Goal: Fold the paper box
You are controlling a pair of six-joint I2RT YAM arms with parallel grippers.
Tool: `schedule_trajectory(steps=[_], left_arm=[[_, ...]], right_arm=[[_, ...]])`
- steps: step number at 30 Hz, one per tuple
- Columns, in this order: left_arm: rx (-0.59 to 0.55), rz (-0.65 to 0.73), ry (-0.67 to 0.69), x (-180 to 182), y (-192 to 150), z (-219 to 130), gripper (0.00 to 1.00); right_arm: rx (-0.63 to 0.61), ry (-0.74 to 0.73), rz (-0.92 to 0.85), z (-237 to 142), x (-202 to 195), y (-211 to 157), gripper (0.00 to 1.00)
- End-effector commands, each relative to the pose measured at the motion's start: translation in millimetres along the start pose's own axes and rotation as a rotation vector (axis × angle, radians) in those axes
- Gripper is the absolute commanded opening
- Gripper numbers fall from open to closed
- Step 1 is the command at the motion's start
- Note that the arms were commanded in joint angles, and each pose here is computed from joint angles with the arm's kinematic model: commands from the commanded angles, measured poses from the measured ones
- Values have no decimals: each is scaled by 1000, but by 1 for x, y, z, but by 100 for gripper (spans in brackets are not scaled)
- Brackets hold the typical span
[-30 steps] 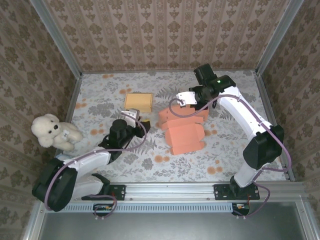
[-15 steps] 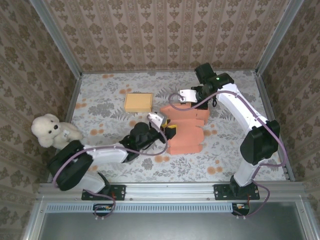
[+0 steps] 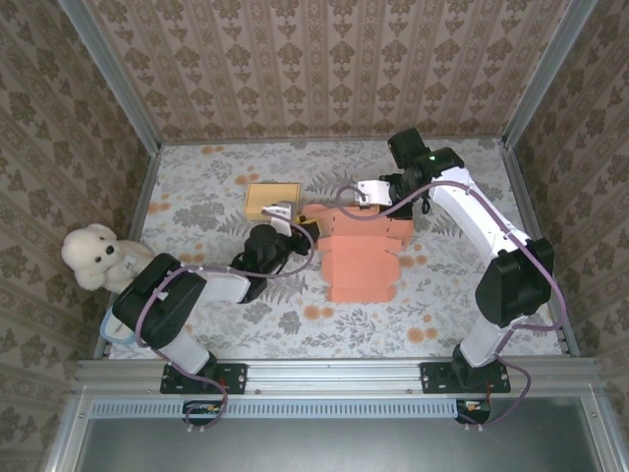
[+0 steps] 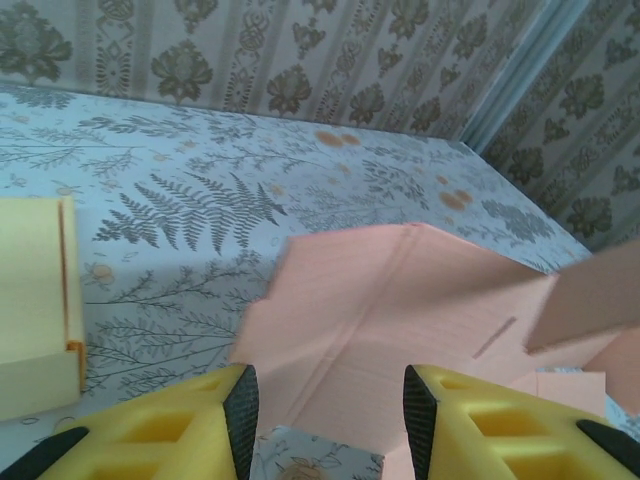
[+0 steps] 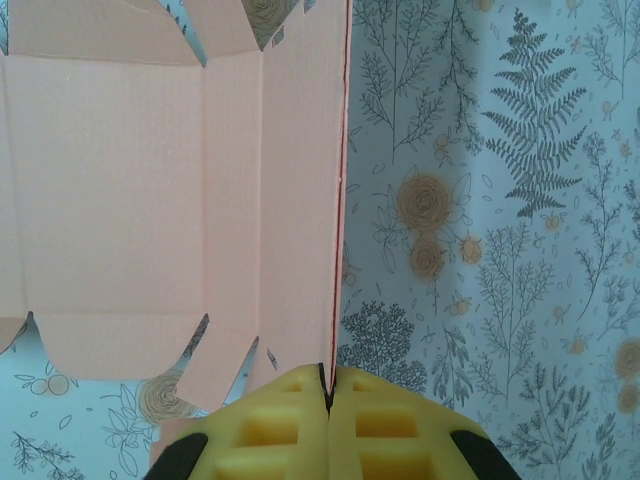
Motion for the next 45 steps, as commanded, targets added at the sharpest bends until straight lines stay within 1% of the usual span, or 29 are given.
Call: schedule_trajectory(steps=[1, 6, 11, 20, 23, 28, 31, 33, 37, 40, 42, 45], left_arm=[[-62, -48, -15, 4, 18, -4, 45], [-59, -58, -29, 3, 29, -6, 45], [-43, -54, -111, -18, 38, 1, 44], [20, 101, -173, -70, 36, 14, 45], [33, 111, -151, -73, 37, 20, 50], [33, 89, -75, -63, 40, 25, 51], [32, 91, -77, -61, 41, 25, 51], [32, 101, -73, -60, 42, 18, 53], [23, 117, -33, -55, 46, -11, 54], [32, 172, -12, -65, 48, -37, 54], [40, 198, -48, -77, 44, -48, 54], [54, 221, -158, -101, 33, -55, 53]], right_arm=[[-40, 0, -29, -5, 7, 1, 0], [-42, -18, -43, -3, 9, -2, 0], [-51, -39, -48, -5, 8, 1, 0], [-43, -74, -29, -3, 7, 2, 0], [-50, -65, -29, -2, 9, 3, 0], [-64, -68, -36, 0, 13, 4, 0], [-63, -69, -24, 3, 12, 3, 0], [-51, -71, -12, 6, 10, 2, 0], [-19, -84, 3, 10, 6, -1, 0], [-15, -91, 17, 10, 3, -2, 0], [-8, -89, 27, 10, 1, -2, 0], [-3, -87, 33, 11, 0, -3, 0]])
Point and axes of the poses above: each hand's point on the last joint's axis, 136 mm out from that joint toward the fingers, its own z axis out along the fingers, its own x axis along the line the jaws close on, y = z × x, the point moved 7 cm from there along -z, back along the fingers, and after that the axes turned 10 degrees about z, right-handed, at the moved point
